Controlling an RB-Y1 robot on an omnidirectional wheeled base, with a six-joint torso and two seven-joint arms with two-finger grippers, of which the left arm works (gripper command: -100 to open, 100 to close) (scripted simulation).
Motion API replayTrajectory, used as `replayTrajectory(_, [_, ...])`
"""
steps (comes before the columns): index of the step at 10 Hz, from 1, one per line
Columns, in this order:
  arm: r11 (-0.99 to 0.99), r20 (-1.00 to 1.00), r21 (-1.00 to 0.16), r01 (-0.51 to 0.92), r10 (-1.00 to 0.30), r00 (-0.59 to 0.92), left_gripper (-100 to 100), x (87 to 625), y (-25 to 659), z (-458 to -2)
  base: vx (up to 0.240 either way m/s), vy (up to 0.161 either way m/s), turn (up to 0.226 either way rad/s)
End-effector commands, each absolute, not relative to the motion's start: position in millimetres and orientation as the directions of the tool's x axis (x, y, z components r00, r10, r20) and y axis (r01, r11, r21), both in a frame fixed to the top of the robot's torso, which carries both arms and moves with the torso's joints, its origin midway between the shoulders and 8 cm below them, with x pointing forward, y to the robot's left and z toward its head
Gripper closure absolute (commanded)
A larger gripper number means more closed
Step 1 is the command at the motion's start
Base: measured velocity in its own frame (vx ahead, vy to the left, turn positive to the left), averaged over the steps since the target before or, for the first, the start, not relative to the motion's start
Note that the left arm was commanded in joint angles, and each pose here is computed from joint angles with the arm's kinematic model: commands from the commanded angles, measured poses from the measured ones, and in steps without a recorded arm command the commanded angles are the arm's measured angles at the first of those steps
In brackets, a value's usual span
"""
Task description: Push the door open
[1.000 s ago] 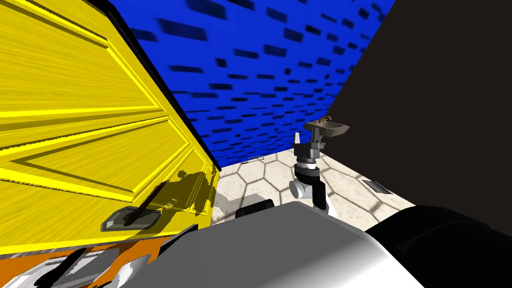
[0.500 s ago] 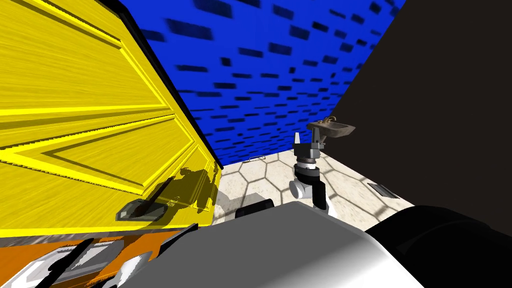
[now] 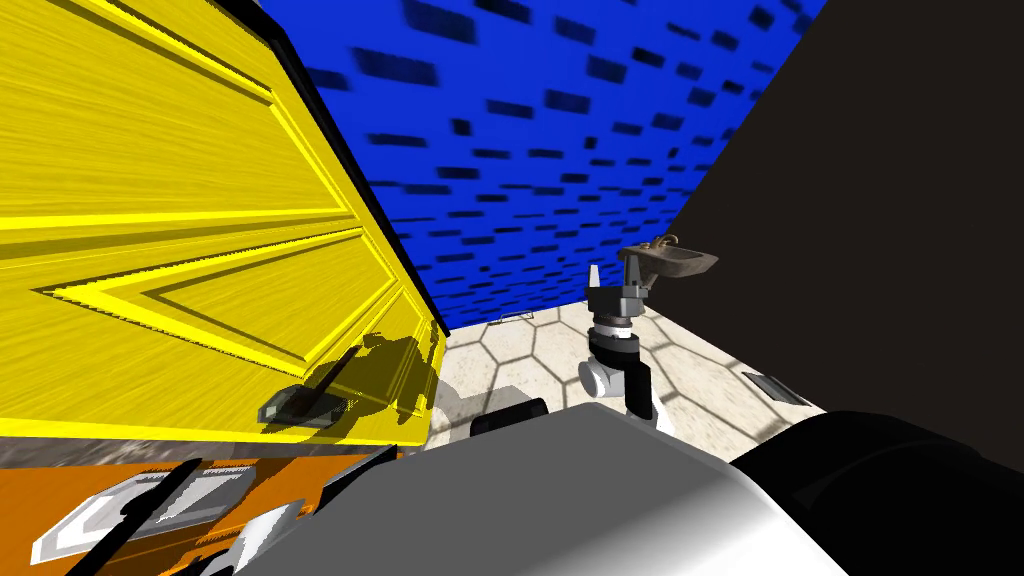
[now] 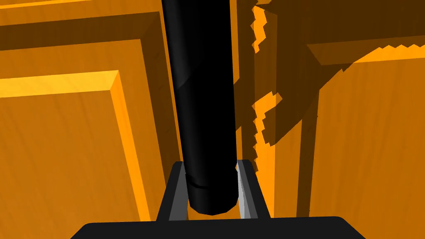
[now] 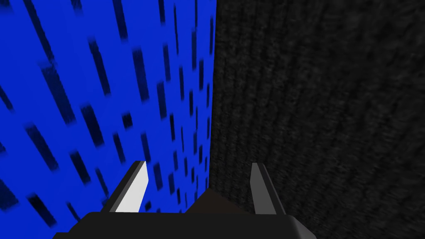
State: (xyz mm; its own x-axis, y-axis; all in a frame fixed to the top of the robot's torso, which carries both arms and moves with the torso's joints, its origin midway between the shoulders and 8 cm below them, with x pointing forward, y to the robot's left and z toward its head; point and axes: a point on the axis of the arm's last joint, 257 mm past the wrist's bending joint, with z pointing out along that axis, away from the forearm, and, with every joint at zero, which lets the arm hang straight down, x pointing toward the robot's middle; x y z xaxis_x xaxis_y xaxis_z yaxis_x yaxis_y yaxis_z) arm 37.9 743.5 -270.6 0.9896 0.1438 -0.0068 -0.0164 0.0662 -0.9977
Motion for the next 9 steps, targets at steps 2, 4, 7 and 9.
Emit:
replayTrajectory(2, [0.096,-0.023,-0.995,-0.041,0.176,0.984,100,17.4,747.7,-260.9,-0.014,0.014,0.038])
replayTrajectory(4, [0.099,-0.024,-0.994,-0.042,0.173,0.985,100,20.8,748.4,-260.1,-0.013,0.017,0.051])
replayTrajectory(7, [0.133,-0.020,-0.990,-0.039,0.141,0.990,-100,43.1,759.6,-239.3,-0.025,-0.078,0.159])
replayTrajectory(9, [0.155,-0.024,-0.987,-0.048,0.154,0.988,-100,38.2,762.8,-225.3,-0.030,-0.175,0.090])
